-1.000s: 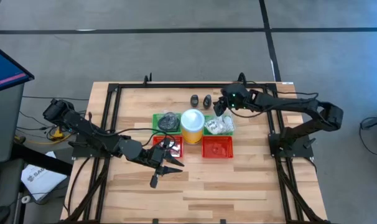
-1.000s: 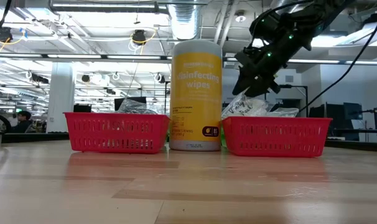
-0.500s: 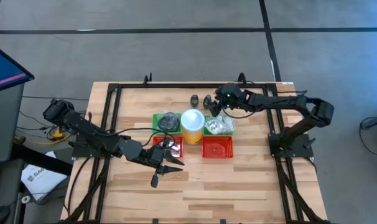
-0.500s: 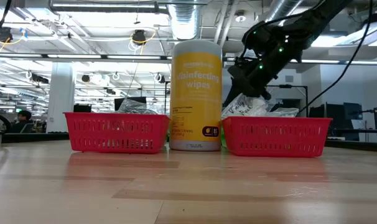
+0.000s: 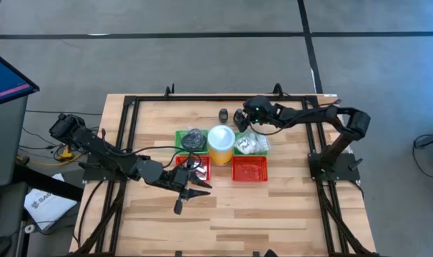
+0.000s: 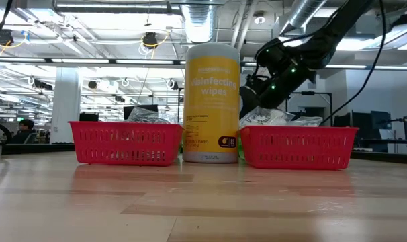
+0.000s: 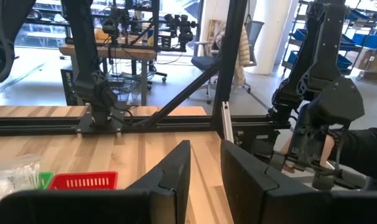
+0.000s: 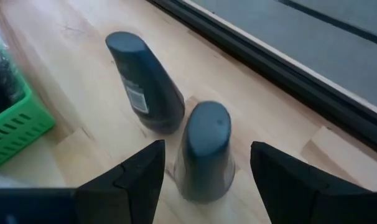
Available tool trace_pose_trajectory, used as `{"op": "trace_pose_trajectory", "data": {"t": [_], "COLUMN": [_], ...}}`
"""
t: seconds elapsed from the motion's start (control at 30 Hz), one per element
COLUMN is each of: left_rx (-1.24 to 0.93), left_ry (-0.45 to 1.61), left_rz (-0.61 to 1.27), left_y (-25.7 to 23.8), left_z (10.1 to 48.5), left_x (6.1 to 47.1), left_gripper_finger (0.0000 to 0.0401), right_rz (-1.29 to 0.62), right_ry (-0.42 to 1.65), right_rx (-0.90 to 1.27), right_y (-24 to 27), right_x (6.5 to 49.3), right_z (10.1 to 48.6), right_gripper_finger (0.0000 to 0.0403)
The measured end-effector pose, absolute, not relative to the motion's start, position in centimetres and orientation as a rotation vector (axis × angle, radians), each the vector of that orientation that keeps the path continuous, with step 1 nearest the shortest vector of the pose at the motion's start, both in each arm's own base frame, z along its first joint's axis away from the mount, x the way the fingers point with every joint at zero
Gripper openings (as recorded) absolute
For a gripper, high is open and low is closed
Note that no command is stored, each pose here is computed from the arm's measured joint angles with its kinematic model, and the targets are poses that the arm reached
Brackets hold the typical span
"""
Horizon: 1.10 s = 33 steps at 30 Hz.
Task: Pick & Place Travel size toiletries
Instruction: Put the right deodorant into the right red basket
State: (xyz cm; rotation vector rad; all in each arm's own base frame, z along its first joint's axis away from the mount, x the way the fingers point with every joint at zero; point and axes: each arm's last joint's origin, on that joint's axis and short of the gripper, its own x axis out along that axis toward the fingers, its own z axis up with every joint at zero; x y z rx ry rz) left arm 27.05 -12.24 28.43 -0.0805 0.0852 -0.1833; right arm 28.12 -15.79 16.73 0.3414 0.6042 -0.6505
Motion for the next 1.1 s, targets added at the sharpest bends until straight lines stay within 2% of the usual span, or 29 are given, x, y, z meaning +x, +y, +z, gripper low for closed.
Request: {"op": "trace_pose_trajectory", "data": {"t": [0.43, 0.57, 0.77, 1.1], "left_rx": [-0.054, -0.054, -0.054, -0.054], "left_ry": [0.083, 0.083, 0.083, 0.083], "left_rz": [-0.184, -0.184, -0.184, -0.184], "left_y": [-12.2, -12.2, -12.2, -12.2], "left_z": [28.4, 28.4, 28.4, 28.4], "left_x": [27.1, 27.1, 27.1, 27.1], "left_gripper_finger": [0.0081, 0.0081, 0.0081, 0.0081], "right_rz": [-0.64, -0.641, -0.637, -0.625], "right_ry": [0.59, 0.578, 0.568, 0.57], "right_rx": [0.309, 0.306, 0.303, 0.301], "right_y": [-16.5, -16.5, -16.5, -16.5], "right_x": [28.7, 28.7, 28.7, 28.8], "right_z": [15.5, 15.7, 15.9, 15.9], "right_gripper_finger": [0.0217, 0.0183, 0.0081, 0.0081]}}
